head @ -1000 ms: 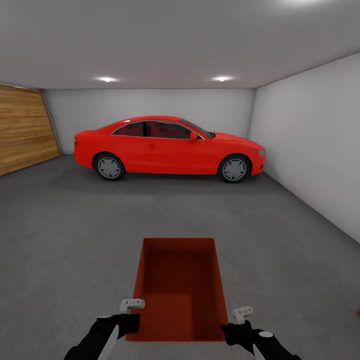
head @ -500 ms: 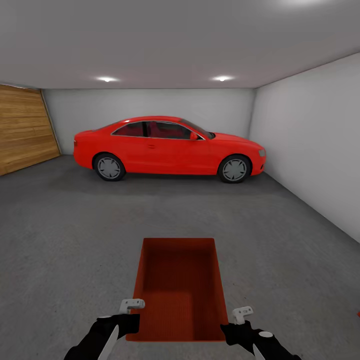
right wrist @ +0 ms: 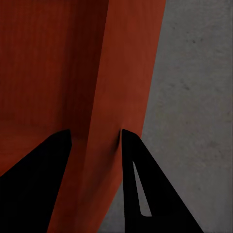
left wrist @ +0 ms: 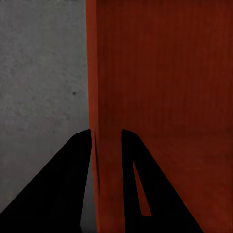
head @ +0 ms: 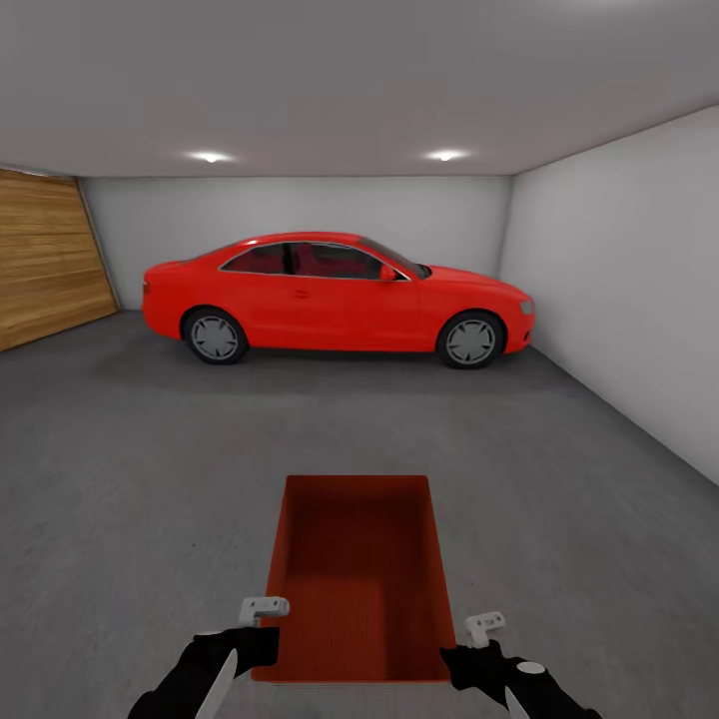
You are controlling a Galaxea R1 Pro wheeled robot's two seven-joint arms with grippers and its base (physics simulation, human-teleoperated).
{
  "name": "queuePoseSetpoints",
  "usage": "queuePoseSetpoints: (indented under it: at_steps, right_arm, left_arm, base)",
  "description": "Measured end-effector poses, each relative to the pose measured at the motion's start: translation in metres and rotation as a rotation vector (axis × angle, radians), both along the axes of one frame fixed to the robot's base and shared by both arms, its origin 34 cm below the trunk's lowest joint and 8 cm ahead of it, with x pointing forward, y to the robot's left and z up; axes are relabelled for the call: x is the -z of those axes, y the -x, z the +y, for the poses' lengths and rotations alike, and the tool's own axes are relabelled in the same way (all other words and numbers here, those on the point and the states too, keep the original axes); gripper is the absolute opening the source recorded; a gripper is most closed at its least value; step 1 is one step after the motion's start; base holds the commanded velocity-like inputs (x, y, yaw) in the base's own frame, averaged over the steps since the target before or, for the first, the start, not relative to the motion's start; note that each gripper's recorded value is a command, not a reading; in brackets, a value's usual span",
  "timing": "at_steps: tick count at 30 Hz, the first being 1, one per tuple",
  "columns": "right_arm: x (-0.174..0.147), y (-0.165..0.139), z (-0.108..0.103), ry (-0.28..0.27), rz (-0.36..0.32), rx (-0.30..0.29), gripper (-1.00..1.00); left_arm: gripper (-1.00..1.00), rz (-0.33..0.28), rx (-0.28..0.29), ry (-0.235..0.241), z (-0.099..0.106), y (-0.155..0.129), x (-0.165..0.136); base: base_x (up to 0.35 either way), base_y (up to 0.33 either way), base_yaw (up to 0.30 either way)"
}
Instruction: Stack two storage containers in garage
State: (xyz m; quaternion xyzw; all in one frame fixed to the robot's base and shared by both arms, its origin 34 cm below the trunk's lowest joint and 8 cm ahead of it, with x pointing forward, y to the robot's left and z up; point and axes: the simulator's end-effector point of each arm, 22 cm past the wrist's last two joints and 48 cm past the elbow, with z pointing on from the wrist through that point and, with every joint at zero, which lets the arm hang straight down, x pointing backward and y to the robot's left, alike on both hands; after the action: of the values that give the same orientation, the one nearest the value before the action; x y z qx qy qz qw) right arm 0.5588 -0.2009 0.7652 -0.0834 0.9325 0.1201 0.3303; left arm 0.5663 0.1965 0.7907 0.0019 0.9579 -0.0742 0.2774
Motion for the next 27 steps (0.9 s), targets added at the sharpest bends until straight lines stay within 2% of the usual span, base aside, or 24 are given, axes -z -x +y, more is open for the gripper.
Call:
queuePoseSetpoints:
  at_steps: [22,27]
  right_arm:
    - [0.0002,0.0002,0.0002,0.000,0.001,0.000,-1.00]
    - [0.0005,-0.0002,-0.0005,0.000,0.001,0.000,-1.00]
  left_arm:
    - [-1.00,0.001,0.000,0.000,0.0002,0.0002,0.0002]
    - [-1.00,0.001,0.000,0.000,-0.0005,-0.0003,0.0005]
  base:
    - [0.321,0.000,0.000]
    - [0.067,0.000,-0.213]
